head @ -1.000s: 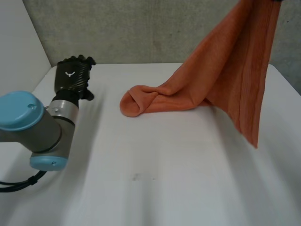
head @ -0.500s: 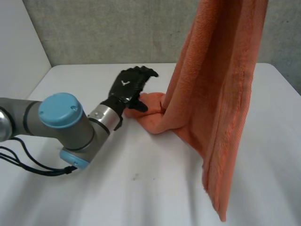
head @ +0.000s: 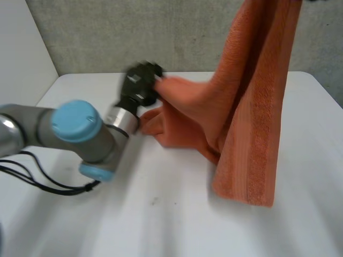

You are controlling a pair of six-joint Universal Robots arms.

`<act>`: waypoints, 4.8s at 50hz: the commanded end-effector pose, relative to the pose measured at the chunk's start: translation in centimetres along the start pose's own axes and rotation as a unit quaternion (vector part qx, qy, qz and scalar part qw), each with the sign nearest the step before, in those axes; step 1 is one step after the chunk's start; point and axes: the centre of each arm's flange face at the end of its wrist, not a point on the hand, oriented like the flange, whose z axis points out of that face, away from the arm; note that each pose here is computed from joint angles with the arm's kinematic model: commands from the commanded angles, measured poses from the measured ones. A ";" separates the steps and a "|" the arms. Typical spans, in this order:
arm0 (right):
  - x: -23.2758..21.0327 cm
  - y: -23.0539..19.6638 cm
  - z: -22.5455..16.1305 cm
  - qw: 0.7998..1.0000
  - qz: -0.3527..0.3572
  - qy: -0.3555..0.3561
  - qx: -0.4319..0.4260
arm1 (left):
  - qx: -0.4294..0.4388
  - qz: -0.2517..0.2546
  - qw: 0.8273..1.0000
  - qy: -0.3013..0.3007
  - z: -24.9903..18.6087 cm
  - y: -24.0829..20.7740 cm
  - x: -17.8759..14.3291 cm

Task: Fold the laundry

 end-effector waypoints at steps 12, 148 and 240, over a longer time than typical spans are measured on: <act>-0.6 15.2 -1.1 0.975 0.015 0.019 -0.222 | 0.008 0.187 0.973 -0.134 -11.8 -9.9 0.1; 1.3 23.7 -3.2 0.872 -0.098 -0.105 -0.469 | -0.263 0.141 0.930 -0.216 -12.0 -6.9 -10.2; -2.3 27.2 -6.9 0.892 -0.077 -0.083 -0.438 | -0.354 0.272 0.870 -0.207 -13.7 -4.5 -8.9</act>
